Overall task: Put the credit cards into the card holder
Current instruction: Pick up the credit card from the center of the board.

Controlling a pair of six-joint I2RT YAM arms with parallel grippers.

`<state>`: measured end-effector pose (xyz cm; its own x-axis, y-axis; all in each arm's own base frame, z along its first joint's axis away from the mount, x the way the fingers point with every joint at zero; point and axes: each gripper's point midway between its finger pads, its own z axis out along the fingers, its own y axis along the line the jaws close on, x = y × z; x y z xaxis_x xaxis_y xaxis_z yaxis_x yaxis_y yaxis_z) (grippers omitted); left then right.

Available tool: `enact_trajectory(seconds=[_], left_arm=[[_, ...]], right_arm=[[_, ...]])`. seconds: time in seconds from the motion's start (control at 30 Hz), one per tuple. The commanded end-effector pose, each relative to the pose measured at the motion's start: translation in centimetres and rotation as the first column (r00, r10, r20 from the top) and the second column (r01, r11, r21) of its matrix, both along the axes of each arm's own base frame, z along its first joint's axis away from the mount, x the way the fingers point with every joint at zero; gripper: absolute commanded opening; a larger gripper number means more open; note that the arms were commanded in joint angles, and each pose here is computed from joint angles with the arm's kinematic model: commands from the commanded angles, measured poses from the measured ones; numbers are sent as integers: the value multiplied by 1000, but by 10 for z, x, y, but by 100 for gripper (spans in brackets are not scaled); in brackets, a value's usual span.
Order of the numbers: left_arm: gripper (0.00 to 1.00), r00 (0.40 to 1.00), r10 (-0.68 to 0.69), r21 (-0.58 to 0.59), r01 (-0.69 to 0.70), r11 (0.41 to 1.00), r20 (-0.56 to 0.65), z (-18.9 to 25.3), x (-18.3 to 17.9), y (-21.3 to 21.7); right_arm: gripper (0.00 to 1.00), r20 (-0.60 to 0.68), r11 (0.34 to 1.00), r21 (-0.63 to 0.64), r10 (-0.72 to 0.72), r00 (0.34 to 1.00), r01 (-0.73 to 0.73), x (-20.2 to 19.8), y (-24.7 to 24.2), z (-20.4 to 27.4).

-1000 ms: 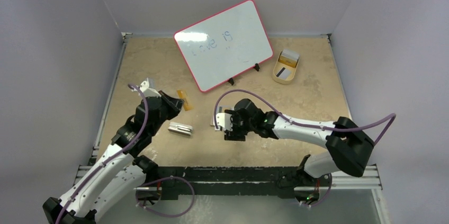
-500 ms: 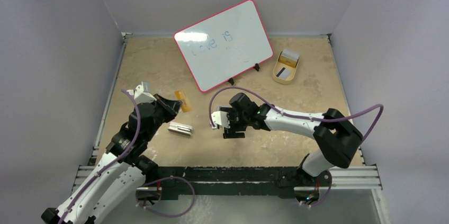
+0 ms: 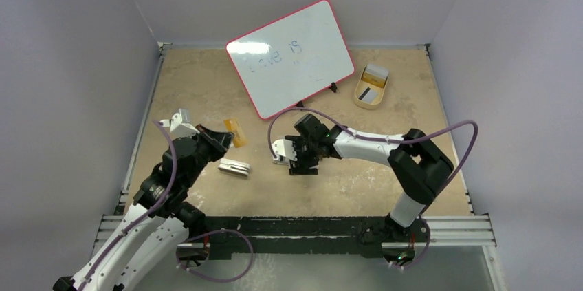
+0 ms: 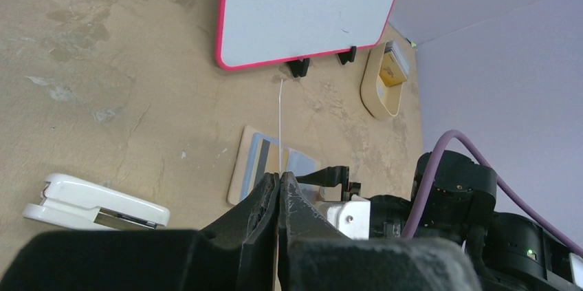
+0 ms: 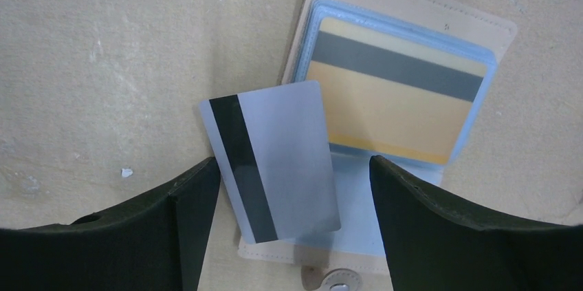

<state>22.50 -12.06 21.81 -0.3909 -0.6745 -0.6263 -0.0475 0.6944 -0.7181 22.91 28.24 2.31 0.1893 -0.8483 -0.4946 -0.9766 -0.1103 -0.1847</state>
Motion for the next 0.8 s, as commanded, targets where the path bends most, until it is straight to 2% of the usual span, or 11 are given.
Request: enact_trajectory(seconds=[0.0, 0.13, 0.4, 0.77], left_arm=[[0, 999, 11, -24, -10, 1000, 31, 11, 2, 1], [0, 999, 14, -22, -13, 1000, 32, 12, 1, 2], [0, 999, 15, -24, -14, 1000, 34, 13, 2, 2], [0, 999, 4, -20, -4, 1000, 33, 14, 2, 0]], right_arm=[[81, -3, 1000, 2, 25, 1000, -25, 7, 10, 1], [77, -12, 1000, -24, 8, 1000, -9, 8, 8, -7], [57, -67, 1000, -17, -3, 998, 2, -1, 8, -3], [36, -59, 998, 7, -56, 997, 56, 3, 5, 5]])
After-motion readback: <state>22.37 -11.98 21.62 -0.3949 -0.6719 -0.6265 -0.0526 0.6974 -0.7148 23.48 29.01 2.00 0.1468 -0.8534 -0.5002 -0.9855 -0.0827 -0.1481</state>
